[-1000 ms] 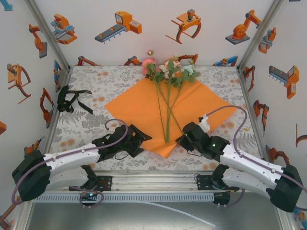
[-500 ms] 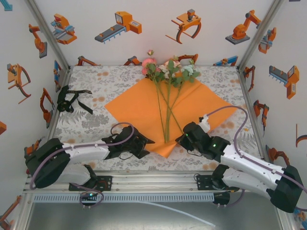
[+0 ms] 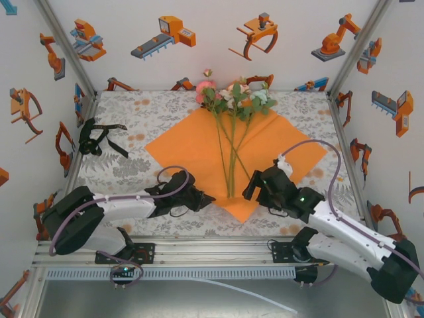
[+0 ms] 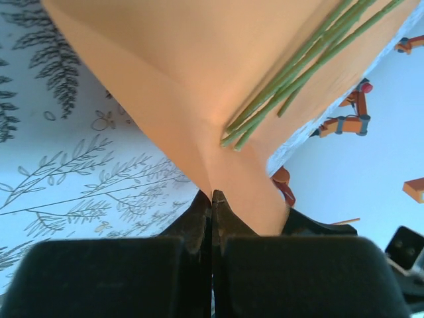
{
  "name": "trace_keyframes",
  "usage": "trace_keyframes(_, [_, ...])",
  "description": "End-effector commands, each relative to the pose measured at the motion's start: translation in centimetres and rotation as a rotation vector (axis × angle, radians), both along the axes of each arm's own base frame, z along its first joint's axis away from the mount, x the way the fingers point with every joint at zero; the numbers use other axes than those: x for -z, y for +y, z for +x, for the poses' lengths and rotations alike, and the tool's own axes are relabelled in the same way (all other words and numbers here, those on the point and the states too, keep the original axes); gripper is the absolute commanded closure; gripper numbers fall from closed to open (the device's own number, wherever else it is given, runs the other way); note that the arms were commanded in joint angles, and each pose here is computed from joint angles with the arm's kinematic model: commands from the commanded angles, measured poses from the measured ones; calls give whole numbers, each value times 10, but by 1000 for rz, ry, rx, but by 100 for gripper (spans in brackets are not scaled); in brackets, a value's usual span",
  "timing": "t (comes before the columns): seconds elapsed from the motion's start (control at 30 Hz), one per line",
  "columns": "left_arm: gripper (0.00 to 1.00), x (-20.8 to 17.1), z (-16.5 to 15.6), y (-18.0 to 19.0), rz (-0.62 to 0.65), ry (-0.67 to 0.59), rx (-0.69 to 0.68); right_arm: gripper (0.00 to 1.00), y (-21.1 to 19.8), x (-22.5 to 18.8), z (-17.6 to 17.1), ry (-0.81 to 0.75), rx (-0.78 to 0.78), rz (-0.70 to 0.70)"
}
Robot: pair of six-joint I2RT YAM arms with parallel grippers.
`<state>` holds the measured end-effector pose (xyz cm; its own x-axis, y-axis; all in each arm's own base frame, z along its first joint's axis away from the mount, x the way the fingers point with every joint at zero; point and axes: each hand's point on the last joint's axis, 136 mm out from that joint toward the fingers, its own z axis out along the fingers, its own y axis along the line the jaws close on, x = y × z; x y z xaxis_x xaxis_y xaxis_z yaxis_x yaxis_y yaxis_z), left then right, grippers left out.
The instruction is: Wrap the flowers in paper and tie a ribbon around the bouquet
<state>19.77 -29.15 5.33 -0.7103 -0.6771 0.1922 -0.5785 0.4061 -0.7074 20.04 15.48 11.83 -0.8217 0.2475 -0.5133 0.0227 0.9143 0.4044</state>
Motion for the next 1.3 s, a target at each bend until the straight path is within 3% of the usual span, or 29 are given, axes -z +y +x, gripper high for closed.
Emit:
trace_keyframes(0.0, [100,-8,10,-1,-4,-9,-12,13,9,-23,-4,-150,-381,-204])
trace_keyframes(0.13, [100,-9,16,0,-11,-10,-22,14,18,-38,2,-326,-568,-305])
trace_keyframes(0.37, [100,-7,22,20,20,-4,-58,12,54,-92,-13,-778,-830,-214])
trace_keyframes(0.47, [100,-10,26,27,28,-18,-72,15,65,-90,-41,-774,-1018,-163])
trace_keyframes(0.7, [100,-7,27,33,34,-16,-82,18,86,-71,-70,-720,-1144,-75])
trace_keyframes(0.77, [100,-6,26,33,32,-14,-86,19,90,-64,-68,-717,-1145,-90])
trace_keyframes(0.93, [100,-7,27,37,34,-19,-96,21,88,-25,-31,-694,-1028,-279])
trace_keyframes(1.0, [100,-8,27,38,38,-24,-96,29,85,-13,-21,-679,-1007,-348])
trace_keyframes(1.03, [100,-9,28,39,40,-32,-96,38,87,-12,-20,-675,-1020,-356])
trace_keyframes(1.1, [100,-14,33,41,50,-73,-86,71,91,-17,-19,-686,-1037,-353])
trace_keyframes(1.17, [73,-28,43,43,89,-179,-42,90,96,-29,-23,-706,-1051,-314])
trace_keyframes(1.27, [38,-71,59,47,287,-464,138,100,97,-38,-29,-726,-1071,-284])
